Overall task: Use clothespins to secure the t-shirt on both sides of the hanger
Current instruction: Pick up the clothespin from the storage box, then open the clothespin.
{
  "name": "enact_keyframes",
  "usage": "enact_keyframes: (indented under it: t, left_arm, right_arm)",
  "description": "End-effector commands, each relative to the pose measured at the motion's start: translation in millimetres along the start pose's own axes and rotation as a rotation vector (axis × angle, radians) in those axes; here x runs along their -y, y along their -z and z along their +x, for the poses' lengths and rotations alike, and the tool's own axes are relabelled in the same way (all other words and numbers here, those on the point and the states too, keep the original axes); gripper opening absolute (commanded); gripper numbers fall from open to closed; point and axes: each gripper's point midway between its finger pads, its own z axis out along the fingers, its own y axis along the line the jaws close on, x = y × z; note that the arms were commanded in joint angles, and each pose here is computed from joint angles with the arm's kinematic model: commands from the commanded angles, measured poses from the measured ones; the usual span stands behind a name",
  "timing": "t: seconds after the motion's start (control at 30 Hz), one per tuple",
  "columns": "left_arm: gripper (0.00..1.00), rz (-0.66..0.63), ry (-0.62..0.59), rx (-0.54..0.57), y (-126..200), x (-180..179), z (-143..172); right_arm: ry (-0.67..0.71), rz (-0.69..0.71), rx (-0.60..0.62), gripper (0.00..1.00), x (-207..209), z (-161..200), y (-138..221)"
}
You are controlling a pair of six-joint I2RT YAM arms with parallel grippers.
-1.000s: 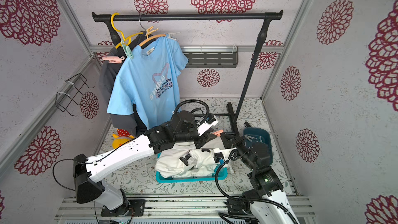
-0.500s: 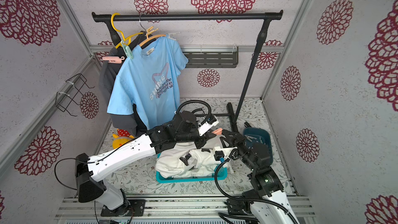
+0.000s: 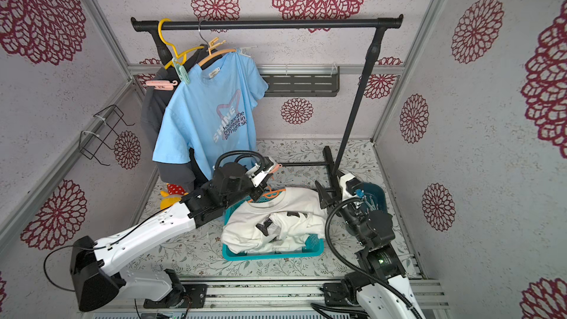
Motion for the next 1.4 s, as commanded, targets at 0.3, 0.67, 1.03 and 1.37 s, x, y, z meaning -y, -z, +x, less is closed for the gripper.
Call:
enact_keyframes:
  t: [0.3,0.67,1.03,1.37]
  left_arm:
    - [0.0,-0.037,-0.179,0.312,37.3,-12.0,-41.3]
    - [0.0,0.009,-0.164,0.332,38.4,-3.6,-43.1]
    - [0.0,0.057,-0.111,0.374,40.5,4.0,-48.8]
    - [0.0,0.065,-0.103,0.391,42.9,5.6,-49.9]
  right_arm:
    - [-0.81,-0.35,-0.103,0.73,-71.3,-28.1,-41.8]
    - [-0.818,-0.419,-0.137,0.75,-111.2,-22.0,-60.8]
    - [-0.793,-0.453,-0.122,0.7,-131.6,-26.1,-71.7]
    - [-0.83,-0.414,-0.08,0.64,-125.4,-27.3,-86.3]
